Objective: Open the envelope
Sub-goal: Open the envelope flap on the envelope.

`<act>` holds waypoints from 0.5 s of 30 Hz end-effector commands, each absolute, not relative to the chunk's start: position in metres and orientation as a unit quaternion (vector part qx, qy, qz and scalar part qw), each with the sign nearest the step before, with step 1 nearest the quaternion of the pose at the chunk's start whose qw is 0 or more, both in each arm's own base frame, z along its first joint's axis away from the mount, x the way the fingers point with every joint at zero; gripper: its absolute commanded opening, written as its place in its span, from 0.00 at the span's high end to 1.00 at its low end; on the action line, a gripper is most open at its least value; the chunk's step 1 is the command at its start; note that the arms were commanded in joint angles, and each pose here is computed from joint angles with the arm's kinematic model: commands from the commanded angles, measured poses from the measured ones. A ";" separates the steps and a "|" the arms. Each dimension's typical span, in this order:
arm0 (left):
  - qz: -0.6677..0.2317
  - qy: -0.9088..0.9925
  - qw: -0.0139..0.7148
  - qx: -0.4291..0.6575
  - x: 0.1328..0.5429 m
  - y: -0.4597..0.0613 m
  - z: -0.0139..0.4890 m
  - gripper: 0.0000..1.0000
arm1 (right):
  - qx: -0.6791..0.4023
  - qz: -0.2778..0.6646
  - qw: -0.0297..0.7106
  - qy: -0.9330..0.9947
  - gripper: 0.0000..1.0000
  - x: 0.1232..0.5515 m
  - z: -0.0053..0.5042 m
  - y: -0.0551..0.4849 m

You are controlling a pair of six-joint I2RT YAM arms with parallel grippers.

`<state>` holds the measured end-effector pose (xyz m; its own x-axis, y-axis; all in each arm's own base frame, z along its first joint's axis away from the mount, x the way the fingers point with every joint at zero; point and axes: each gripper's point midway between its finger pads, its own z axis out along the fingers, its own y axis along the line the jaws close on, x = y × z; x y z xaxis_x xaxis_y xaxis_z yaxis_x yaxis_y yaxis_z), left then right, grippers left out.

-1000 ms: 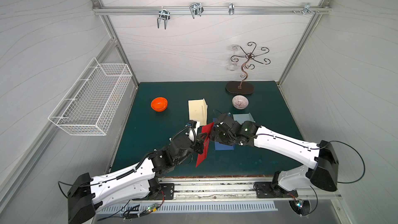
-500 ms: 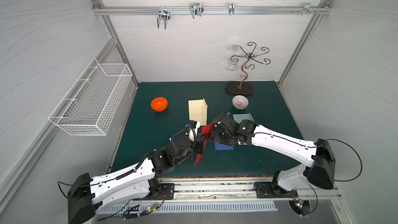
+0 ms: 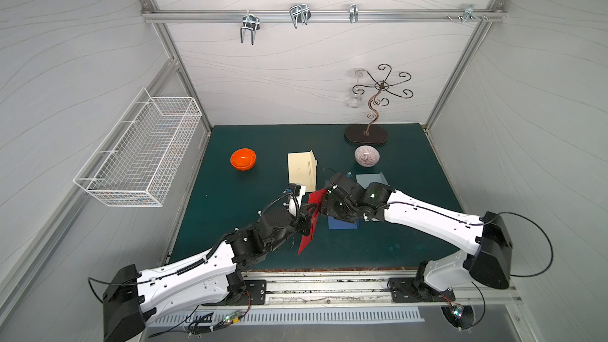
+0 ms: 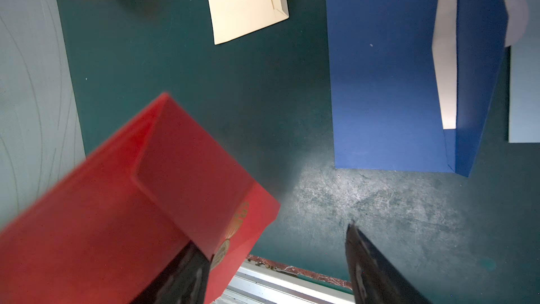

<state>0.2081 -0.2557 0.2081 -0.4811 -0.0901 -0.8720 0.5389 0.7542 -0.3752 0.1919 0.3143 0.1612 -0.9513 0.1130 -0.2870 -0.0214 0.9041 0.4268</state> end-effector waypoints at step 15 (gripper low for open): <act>-0.365 0.766 0.513 0.131 0.206 -0.262 0.242 1.00 | 0.036 0.193 0.153 0.969 0.30 0.194 0.151 0.301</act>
<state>0.2074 -0.2563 0.2077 -0.4849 -0.0889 -0.8701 0.5409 0.7512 -0.3783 0.1919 0.3154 0.1569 -0.9538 0.1186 -0.2761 -0.0214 0.8897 0.4561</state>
